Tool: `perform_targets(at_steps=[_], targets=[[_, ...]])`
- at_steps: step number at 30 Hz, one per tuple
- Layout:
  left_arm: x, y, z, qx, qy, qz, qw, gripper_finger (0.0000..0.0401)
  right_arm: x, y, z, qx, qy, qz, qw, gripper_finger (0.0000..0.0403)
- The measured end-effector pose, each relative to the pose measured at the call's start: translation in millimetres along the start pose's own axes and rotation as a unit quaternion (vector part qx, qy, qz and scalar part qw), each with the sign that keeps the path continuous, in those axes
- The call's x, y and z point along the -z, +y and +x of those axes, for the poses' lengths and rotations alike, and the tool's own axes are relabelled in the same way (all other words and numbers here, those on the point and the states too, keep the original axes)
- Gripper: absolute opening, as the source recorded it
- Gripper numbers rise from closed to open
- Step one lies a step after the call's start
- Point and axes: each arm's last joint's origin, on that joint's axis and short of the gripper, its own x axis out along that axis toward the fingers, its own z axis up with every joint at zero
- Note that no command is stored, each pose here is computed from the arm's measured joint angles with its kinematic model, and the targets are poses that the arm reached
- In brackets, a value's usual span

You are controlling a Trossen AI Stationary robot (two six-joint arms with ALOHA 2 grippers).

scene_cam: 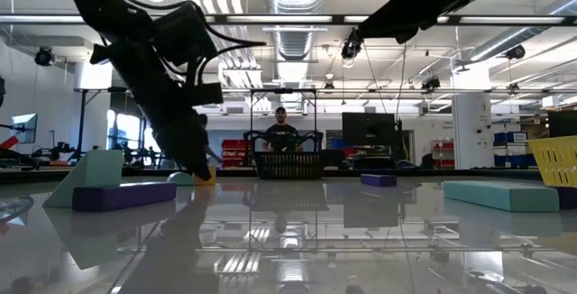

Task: Sort & place blocks by color
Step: Put the yellow block into the black bin

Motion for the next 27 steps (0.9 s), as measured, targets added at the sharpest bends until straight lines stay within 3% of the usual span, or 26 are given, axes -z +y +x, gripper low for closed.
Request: perform_targets(at_steps=[19,27], targets=[[0.8,-0.2,7.8,-0.005,0.003,-0.002,1.000,0.0280,-0.1,0.0,0.0,0.000,0.000,0.005,1.000,0.0107],[0.5,-0.4,7.9,-0.003,0.001,-0.002,1.000,0.0228,0.1,0.0,0.0,0.000,0.000,0.005,1.000,0.0114]])
